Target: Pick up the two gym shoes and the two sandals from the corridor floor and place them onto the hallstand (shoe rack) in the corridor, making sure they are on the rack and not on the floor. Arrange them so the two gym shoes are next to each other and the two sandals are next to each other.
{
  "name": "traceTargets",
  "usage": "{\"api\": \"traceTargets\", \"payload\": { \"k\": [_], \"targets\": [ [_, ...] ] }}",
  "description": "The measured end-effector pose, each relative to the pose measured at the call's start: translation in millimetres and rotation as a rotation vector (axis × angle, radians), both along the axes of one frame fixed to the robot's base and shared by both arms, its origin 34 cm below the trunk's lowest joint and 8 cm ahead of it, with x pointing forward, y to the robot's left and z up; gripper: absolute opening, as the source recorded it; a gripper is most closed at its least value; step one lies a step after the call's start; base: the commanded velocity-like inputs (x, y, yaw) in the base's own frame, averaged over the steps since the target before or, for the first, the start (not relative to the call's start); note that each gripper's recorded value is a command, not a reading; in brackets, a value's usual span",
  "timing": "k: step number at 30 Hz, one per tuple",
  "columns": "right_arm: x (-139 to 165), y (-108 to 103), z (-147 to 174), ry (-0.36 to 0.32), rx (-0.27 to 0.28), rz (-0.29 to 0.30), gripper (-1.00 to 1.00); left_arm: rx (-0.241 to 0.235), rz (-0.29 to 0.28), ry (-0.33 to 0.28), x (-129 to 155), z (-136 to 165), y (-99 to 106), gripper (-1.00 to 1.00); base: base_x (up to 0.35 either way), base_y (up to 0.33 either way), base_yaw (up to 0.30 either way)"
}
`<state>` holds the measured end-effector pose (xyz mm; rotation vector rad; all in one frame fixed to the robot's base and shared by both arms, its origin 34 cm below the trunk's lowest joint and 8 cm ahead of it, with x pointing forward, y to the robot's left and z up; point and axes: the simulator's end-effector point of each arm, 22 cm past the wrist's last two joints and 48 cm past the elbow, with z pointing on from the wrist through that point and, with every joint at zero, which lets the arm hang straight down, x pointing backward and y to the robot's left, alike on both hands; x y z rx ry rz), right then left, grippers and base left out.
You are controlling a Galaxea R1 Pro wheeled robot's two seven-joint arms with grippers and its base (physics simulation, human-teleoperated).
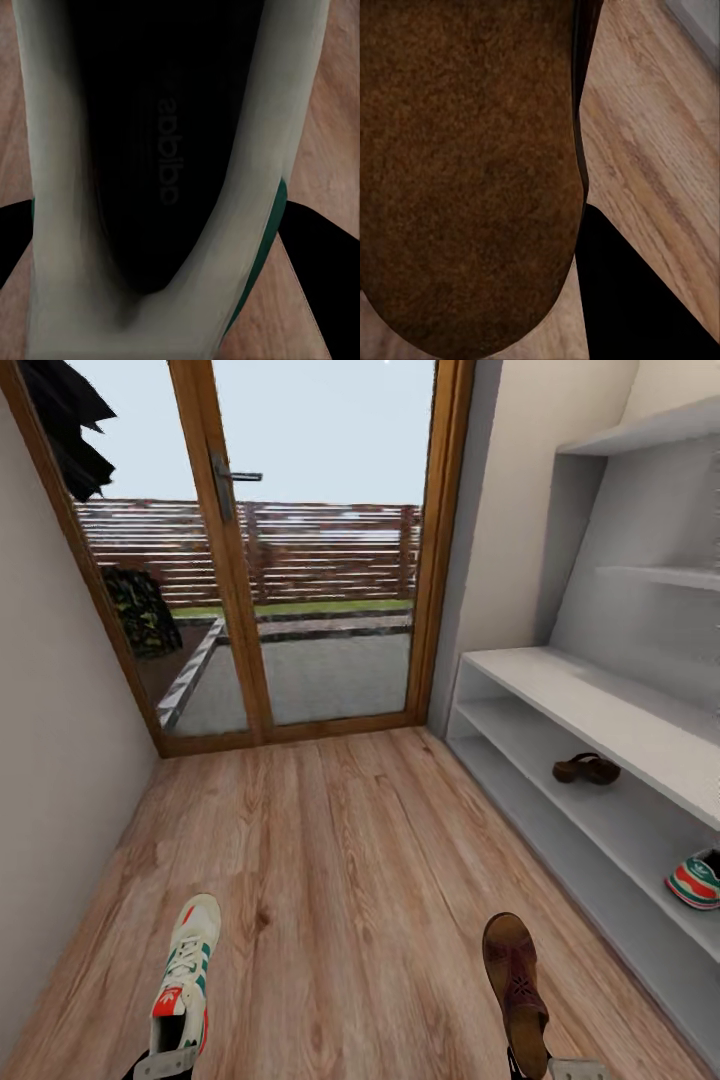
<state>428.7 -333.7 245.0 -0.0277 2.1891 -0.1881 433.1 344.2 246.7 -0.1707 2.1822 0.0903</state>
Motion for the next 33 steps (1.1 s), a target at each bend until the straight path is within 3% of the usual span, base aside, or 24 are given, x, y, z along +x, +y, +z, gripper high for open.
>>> {"api": "traceTargets", "payload": {
  "k": [33],
  "targets": [
    [-0.3,-0.1,-0.2,0.001,0.0,-0.001,-1.0,0.0,0.0,0.0,-0.2,-0.1,0.0,-1.0,0.281,0.213,-0.263]
  ]
}}
